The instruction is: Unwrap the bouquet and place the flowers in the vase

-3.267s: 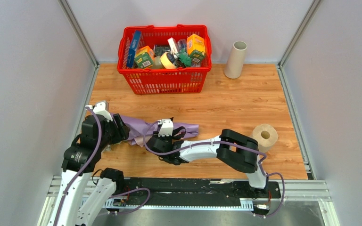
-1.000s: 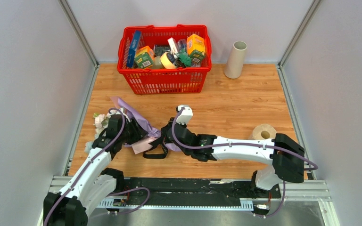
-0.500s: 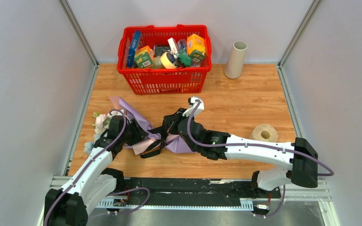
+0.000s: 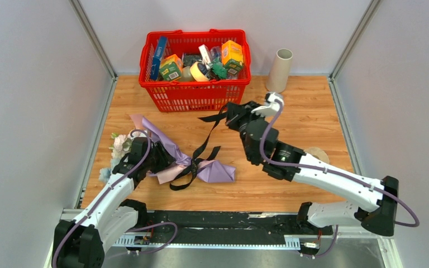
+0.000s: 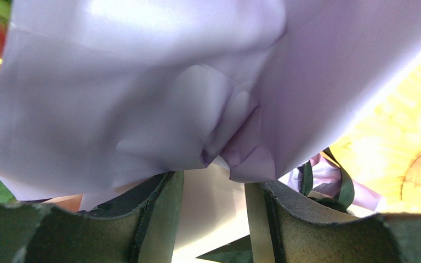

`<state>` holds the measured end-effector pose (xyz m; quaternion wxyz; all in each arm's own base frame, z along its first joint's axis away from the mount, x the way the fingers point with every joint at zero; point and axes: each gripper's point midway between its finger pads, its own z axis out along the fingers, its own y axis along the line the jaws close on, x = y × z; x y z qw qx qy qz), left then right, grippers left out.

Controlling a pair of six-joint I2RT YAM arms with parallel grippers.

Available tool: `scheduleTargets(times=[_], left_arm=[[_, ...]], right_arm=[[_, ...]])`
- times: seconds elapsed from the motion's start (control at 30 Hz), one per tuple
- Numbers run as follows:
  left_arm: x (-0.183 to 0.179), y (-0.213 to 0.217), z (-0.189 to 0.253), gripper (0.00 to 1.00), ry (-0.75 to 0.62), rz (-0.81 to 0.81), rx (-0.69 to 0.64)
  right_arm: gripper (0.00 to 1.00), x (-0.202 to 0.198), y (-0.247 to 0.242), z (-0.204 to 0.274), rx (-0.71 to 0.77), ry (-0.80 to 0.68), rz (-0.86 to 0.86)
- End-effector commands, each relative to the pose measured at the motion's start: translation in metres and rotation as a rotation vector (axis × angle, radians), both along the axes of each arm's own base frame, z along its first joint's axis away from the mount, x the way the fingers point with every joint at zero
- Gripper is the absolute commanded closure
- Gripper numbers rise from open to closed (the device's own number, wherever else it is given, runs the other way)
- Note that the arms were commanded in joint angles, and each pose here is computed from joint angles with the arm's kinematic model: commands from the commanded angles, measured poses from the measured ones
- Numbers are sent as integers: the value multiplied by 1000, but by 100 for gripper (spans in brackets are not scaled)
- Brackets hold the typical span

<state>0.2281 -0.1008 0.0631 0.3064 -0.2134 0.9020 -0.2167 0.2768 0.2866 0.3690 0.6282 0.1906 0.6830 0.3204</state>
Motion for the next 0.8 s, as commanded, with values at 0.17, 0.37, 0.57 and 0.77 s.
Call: scheduleTargets(times=[0.17, 0.37, 0.57, 0.77], left_arm=[[0, 10, -8, 46, 32, 20, 63], [12, 5, 7, 46, 18, 4, 55], [22, -1, 44, 46, -40, -33, 43], [23, -7, 95, 44, -124, -119, 45]], right_arm=[[100, 41, -98, 66, -12, -114, -270], [100, 70, -140, 53, -71, -84, -363], [52, 52, -121, 13, -174, -15, -143], [34, 9, -73, -50, -218, 135, 230]])
